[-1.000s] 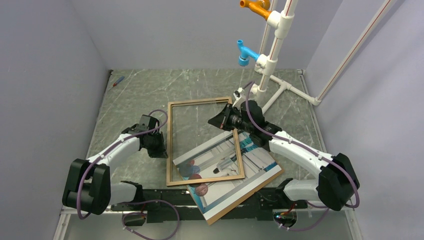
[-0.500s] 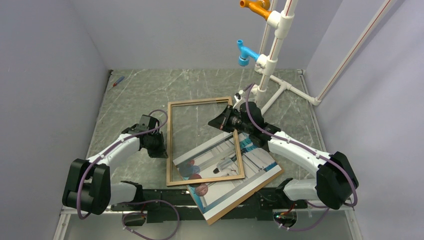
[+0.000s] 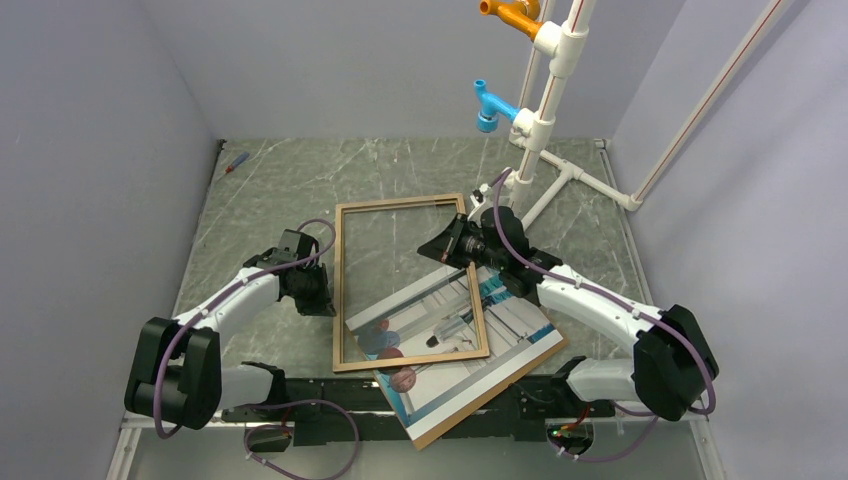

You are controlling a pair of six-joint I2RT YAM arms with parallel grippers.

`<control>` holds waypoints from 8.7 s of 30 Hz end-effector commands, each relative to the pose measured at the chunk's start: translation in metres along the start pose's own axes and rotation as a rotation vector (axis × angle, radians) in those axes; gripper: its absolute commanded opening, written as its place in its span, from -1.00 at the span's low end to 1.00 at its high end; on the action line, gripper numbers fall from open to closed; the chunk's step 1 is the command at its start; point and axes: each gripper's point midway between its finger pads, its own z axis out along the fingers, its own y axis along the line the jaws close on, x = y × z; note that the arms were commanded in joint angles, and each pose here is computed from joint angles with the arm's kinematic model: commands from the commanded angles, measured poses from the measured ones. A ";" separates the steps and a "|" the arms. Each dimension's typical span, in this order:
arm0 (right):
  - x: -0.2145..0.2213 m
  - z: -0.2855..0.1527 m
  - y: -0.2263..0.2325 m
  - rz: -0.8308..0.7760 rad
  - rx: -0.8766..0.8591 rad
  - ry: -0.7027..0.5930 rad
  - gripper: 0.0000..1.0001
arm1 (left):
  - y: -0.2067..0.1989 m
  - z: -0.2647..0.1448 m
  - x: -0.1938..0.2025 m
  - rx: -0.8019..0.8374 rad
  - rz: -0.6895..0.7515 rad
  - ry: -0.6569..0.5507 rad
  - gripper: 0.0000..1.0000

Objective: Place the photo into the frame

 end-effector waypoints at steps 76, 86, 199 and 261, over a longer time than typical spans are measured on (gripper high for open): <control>0.013 -0.011 0.031 0.120 -0.125 0.082 -1.00 | 0.008 0.010 0.006 -0.035 0.003 0.029 -1.00; 0.021 -0.003 0.018 0.075 -0.102 0.113 -1.00 | 0.008 0.011 0.007 -0.038 0.006 0.034 -1.00; 0.022 -0.040 -0.114 -0.366 0.753 0.150 0.99 | -0.028 -0.044 -0.030 0.059 0.091 -0.135 -0.56; 0.102 0.113 -0.095 -0.327 0.582 0.425 -0.33 | -0.137 -0.206 -0.022 0.692 0.418 -0.509 0.96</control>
